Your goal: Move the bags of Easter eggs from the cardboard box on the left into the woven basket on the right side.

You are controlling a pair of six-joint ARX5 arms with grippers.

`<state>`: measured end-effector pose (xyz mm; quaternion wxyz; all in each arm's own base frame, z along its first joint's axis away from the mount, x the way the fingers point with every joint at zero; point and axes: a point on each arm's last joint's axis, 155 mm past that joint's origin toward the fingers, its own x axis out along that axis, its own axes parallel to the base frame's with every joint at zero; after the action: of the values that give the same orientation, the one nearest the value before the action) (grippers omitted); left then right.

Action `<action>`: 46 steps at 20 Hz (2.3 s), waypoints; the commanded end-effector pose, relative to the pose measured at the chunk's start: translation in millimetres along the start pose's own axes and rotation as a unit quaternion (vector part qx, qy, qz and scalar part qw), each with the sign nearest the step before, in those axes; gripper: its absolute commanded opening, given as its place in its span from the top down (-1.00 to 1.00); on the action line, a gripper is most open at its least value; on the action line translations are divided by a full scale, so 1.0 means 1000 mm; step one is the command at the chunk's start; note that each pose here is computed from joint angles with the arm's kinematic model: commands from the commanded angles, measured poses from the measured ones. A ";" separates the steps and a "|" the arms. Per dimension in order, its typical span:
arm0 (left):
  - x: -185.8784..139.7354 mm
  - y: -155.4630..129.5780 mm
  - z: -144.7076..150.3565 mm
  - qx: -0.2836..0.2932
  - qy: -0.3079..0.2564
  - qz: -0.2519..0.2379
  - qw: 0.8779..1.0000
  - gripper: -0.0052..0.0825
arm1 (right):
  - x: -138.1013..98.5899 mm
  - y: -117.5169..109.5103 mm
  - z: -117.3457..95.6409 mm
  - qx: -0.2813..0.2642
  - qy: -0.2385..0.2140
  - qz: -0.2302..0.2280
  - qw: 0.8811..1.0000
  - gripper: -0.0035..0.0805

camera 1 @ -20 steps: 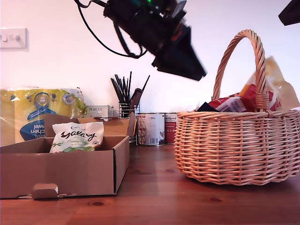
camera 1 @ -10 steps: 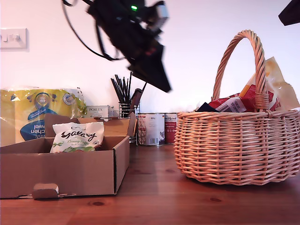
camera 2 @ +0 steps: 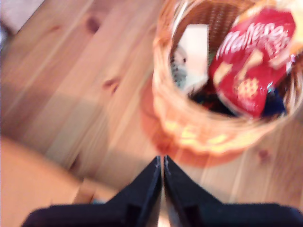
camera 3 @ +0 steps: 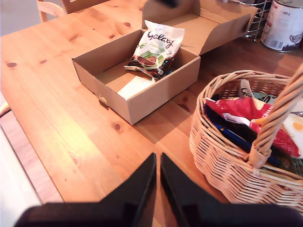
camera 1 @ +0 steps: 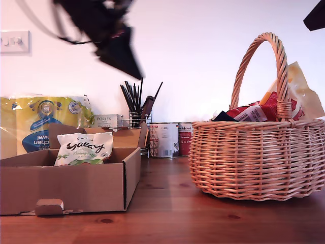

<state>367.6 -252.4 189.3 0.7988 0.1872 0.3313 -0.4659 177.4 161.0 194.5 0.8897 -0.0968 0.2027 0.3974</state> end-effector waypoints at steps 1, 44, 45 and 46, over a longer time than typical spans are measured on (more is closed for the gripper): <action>-0.006 0.004 -0.019 -0.030 -0.005 0.014 0.999 0.93 | 0.001 -0.001 0.002 -0.001 0.001 -0.001 1.000 0.95; 0.015 0.139 -0.111 0.102 0.068 0.100 0.987 -0.62 | 0.007 -0.002 -0.003 0.003 0.015 0.001 1.000 0.95; 0.019 0.138 -0.112 0.104 0.070 0.097 0.987 -0.62 | 0.007 -0.002 -0.003 0.003 0.015 0.001 1.000 0.95; 0.024 0.137 -0.114 0.104 0.072 0.092 0.988 -0.62 | 0.008 -0.002 -0.003 0.003 0.015 0.001 1.000 0.95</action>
<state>456.2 -126.0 101.3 0.7951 0.3327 0.3130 -0.3990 182.5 162.5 184.5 0.8856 -0.1000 0.2248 0.3938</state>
